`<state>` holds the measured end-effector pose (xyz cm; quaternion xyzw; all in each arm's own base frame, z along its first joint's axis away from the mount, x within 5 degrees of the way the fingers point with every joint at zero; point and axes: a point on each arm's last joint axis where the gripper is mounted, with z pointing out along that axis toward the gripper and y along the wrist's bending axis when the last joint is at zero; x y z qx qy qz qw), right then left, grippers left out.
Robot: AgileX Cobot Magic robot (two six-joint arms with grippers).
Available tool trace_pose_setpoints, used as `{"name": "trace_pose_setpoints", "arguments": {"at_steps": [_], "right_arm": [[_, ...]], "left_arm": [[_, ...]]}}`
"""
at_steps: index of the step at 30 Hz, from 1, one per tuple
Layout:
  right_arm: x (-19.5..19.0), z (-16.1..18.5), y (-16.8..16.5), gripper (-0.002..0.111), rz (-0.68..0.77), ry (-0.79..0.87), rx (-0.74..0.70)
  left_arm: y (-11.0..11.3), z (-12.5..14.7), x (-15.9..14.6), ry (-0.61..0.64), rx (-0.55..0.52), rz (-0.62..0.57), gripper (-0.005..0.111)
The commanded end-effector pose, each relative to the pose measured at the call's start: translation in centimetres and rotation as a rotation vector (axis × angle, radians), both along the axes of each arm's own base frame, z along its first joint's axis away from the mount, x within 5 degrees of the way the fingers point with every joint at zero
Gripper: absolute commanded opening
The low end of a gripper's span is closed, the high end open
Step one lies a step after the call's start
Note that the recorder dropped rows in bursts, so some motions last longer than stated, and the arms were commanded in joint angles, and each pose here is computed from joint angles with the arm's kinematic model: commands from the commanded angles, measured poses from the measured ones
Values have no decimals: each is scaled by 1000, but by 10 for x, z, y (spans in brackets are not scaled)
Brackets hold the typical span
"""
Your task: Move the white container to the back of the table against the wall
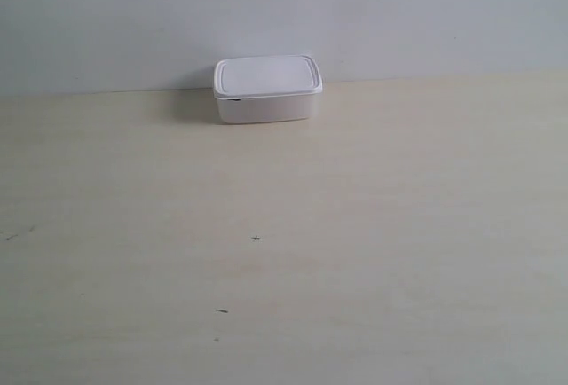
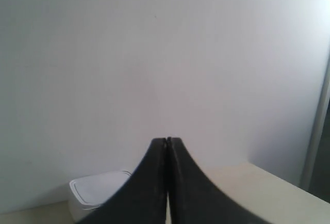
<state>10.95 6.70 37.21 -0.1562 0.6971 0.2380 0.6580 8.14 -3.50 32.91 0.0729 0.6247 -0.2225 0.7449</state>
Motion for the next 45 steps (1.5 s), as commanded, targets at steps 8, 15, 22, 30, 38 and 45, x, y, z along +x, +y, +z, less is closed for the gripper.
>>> {"name": "trace_pose_setpoints", "arguments": {"at_steps": [8, 15, 22, 30, 38, 45], "right_arm": [[3, -2, 1, 0, -3, -2, -5], [3, -2, 1, 0, -2, 0, 0], [1, -1, 0, 0, -2, -6, 3], [-24, -11, -15, 0, -5, -4, 226], [-48, -54, -32, 0, -53, -65, 178], [-55, -84, -51, 0, -304, -102, 172]], "left_arm": [[-5, -5, 0, 37, 17, -46, 0], [-5, -5, 0, 38, 17, -47, 0], [-5, -5, 0, 37, 19, -46, 0], [5, -23, -15, -12, 20, -35, 0], [25, -34, -30, -329, 285, 256, 0], [31, -48, -23, -123, 413, 410, 0]]}}
